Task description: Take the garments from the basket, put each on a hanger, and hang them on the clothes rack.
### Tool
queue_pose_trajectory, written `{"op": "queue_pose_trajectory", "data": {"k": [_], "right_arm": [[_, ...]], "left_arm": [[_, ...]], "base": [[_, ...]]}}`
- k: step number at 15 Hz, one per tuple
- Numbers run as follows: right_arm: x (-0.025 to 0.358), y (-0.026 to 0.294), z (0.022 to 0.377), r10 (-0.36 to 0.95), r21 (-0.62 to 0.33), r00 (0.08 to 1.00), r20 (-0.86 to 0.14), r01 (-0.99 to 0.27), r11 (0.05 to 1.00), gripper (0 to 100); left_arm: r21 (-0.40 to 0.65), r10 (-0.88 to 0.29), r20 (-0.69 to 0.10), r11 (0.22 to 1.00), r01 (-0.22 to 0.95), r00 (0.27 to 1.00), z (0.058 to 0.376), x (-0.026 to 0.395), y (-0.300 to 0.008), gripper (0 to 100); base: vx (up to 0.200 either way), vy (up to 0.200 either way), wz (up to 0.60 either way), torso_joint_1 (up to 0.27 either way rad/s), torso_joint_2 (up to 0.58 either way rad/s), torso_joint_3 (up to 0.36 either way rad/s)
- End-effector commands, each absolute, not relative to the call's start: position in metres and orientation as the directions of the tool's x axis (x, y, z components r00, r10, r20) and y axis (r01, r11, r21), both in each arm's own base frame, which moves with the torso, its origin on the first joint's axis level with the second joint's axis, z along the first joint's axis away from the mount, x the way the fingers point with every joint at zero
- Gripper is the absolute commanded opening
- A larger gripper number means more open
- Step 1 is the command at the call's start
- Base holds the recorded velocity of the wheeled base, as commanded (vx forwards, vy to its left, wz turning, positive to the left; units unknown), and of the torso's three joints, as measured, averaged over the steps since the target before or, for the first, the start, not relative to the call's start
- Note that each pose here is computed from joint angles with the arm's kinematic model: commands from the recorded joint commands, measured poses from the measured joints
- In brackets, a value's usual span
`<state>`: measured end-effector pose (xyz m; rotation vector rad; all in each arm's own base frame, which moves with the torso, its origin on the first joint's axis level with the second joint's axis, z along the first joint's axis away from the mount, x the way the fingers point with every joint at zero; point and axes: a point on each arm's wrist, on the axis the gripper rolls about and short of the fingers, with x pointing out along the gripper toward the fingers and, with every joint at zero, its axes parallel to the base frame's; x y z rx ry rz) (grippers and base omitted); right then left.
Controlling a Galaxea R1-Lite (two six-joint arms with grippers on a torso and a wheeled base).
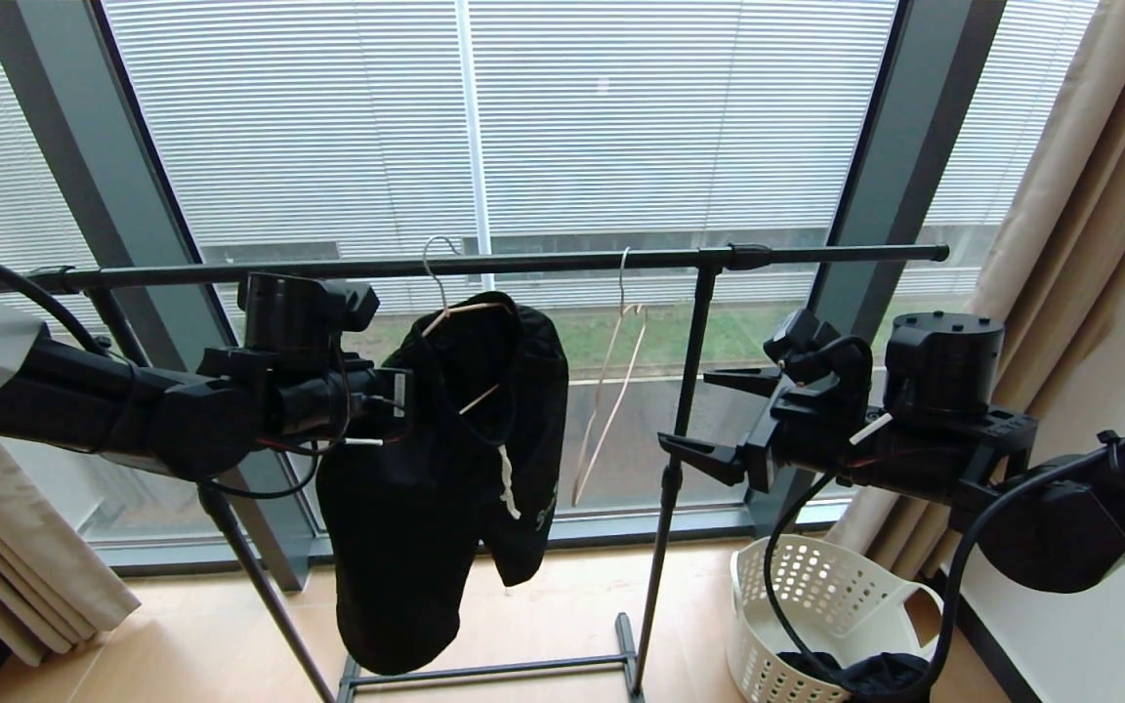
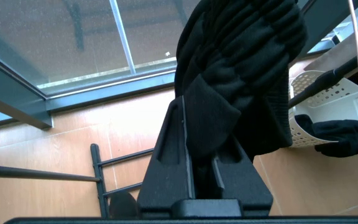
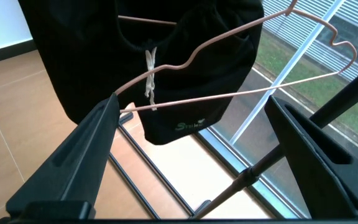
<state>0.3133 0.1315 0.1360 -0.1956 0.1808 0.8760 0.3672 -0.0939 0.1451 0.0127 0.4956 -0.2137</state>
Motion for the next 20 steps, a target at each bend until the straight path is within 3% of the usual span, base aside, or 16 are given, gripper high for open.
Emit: {"op": "queue_pose_trajectory", "data": {"k": [1,2,3,8,10,13,16,19,20], "right_arm": [[0.314,0.132,0.135,0.742,-0.094,0.626,-0.240,-0.776,0.624,100],[0.314,0.132,0.135,0.742,-0.094,0.626,-0.240,-0.776,0.624,100],[0.314,0.132,0.135,0.742,-0.094,0.626,-0.240,-0.776,0.624,100],[0.313,0.132,0.135,0.743,-0.102,0.626,-0.237,-0.776,0.622,100],[0.301,0.127,0.154,0.740,-0.127,0.643,-0.194,-0.765,0.631,100],[0.248,0.102,0.193,0.699,-0.181,0.706,-0.112,-0.706,0.684,100],[0.191,0.075,0.167,0.619,-0.174,0.756,-0.212,-0.653,0.737,100],[0.149,0.058,0.134,0.573,-0.148,0.759,-0.308,-0.633,0.760,100],[0.125,0.049,0.118,0.568,-0.134,0.747,-0.346,-0.638,0.758,100]], "left_arm": [[-0.041,-0.200,-0.473,0.978,0.206,0.858,0.145,0.367,-0.094,0],[-0.039,-0.200,-0.475,0.978,0.206,0.857,0.145,0.367,-0.094,0],[-0.039,-0.200,-0.475,0.978,0.206,0.857,0.145,0.367,-0.094,100],[-0.040,-0.217,-0.454,0.974,0.224,0.864,0.160,0.345,-0.093,100],[-0.041,-0.222,-0.414,0.973,0.226,0.883,0.183,0.312,-0.085,100],[-0.041,-0.228,-0.347,0.973,0.228,0.910,0.211,0.239,-0.065,100],[0.003,-0.207,-0.351,0.975,0.223,0.913,0.198,0.165,-0.043,100],[0.014,-0.192,-0.387,0.977,0.214,0.902,0.168,0.124,-0.032,100],[0.044,-0.178,-0.424,0.975,0.217,0.888,0.143,0.099,-0.025,100]], "base": [[0.000,0.000,0.00,0.000,0.00,0.000],[0.000,0.000,0.00,0.000,0.00,0.000],[0.000,0.000,0.00,0.000,0.00,0.000],[0.000,0.000,0.00,0.000,0.00,0.000],[0.000,0.000,0.00,0.000,0.00,0.000],[0.000,0.000,0.00,0.000,0.00,0.000],[0.000,0.000,0.00,0.000,0.00,0.000],[0.000,0.000,0.00,0.000,0.00,0.000],[0.000,0.000,0.00,0.000,0.00,0.000]]}}
